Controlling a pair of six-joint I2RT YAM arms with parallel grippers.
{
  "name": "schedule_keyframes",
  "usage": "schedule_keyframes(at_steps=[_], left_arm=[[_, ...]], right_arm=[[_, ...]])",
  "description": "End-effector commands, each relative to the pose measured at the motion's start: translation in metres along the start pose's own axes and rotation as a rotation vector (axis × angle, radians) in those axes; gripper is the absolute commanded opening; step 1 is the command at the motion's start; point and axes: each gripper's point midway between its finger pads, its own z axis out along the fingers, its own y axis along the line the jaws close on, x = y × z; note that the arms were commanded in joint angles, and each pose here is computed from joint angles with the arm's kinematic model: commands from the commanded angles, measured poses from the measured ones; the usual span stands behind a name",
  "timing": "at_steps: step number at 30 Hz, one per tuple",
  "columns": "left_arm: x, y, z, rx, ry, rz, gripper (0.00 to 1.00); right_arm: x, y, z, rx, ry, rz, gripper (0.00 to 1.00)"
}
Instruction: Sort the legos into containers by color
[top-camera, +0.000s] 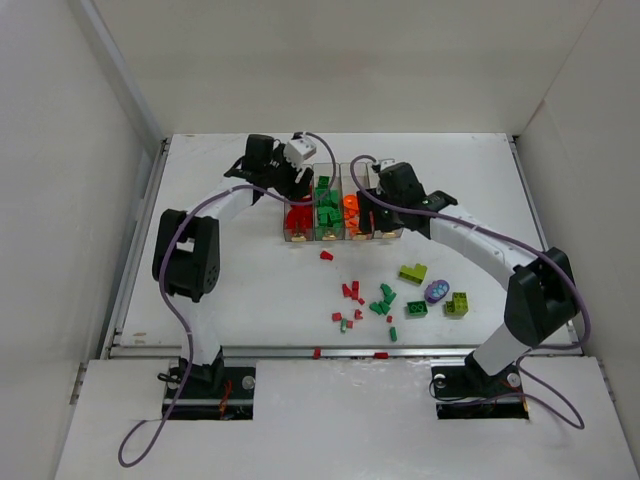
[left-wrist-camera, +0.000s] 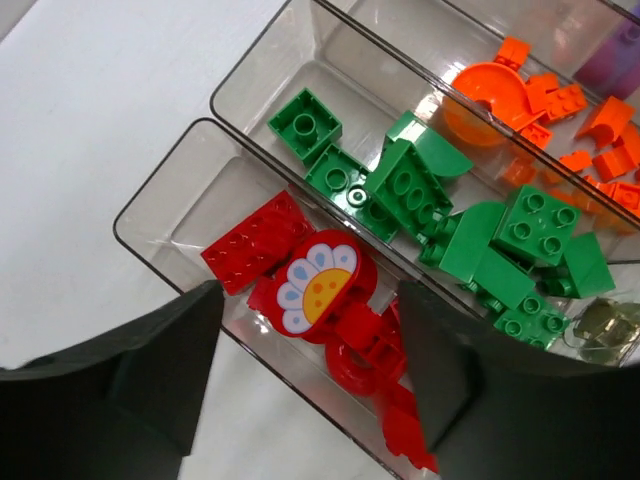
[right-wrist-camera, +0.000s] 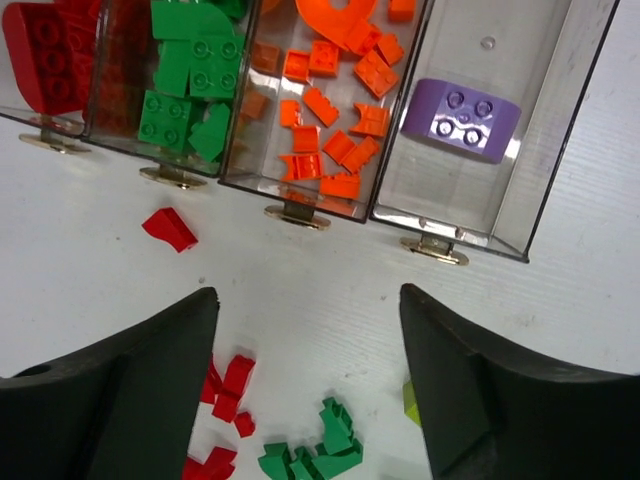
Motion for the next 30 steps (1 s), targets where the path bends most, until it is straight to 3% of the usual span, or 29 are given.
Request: schedule_keyframes(at_steps=[1,5,6,9,14,17,27,30], left_arm=[[-0.038,0.016,-0.015,-0.066,-0.097,0.018,0.72],[-0.042,0.017,-0.025,-0.09,-0.1,0.022,1.0],[-0.042,0.015,-0.028,-0.09,-0.1,0.022,1.0],[-0.055,0.023,-0.049,-0.17,-0.112,0.002,1.0],[-0.03,0.03,-0.082,-0.336,-0.019,-0.142,1.0],[-0.015,0.018,-0.099,-0.354,0.003,-0.197,1.0],[-0.005,-0.018,-0.124,-0.318,-0.004,-0.231,1.0],[-0.001,-0.021,-0.131,-0.327,-0.001,-0.22,1.0]], right_arm=[[-0.005,-0.005,-0.012,0.025,0.011,0.011,0.81],[0.007,-0.002,-0.034,0.081,0.035,0.011,0.94],[0.011,-0.001,-0.043,0.091,0.037,0.035,1.0],[0.057,0.011,-0.066,0.095,0.131,0.035,1.0],[0.148,0.046,-0.095,0.004,0.288,0.192,1.0],[0.202,0.061,-0.106,-0.018,0.389,0.251,1.0],[0.257,0.088,-0.089,-0.038,0.534,0.231,1.0],[0.282,0.09,-0.085,-0.029,0.593,0.222,0.95]])
